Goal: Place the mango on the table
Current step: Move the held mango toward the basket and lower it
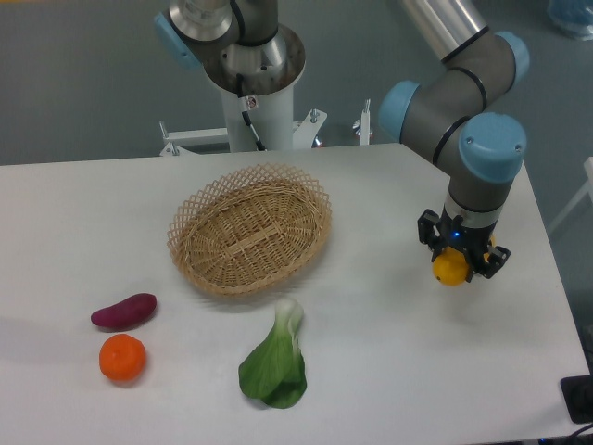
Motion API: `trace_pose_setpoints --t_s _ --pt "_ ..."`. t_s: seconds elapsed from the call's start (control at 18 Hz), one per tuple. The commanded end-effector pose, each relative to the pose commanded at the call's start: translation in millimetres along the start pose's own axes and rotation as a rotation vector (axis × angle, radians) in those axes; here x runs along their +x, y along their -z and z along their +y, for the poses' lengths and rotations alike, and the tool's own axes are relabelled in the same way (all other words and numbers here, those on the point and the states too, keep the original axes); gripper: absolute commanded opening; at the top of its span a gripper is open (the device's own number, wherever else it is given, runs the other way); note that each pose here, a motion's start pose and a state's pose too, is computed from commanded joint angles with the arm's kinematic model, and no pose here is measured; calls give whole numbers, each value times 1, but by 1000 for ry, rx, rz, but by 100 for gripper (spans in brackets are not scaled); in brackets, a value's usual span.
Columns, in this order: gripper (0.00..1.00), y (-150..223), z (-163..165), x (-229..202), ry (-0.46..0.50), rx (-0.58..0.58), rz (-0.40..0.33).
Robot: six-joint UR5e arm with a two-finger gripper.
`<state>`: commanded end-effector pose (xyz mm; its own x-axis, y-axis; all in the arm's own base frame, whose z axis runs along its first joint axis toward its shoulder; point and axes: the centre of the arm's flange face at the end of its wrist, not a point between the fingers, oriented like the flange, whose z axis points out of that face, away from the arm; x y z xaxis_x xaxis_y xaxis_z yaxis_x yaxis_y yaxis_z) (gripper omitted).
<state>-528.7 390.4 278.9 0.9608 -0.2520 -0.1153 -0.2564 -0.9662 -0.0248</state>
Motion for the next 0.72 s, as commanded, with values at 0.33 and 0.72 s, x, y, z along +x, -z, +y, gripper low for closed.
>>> trace_pose_setpoints --t_s 0.33,0.72 --pt "45 -23 6 22 -6 6 -36" --pt "45 -41 21 71 -124 -33 27"
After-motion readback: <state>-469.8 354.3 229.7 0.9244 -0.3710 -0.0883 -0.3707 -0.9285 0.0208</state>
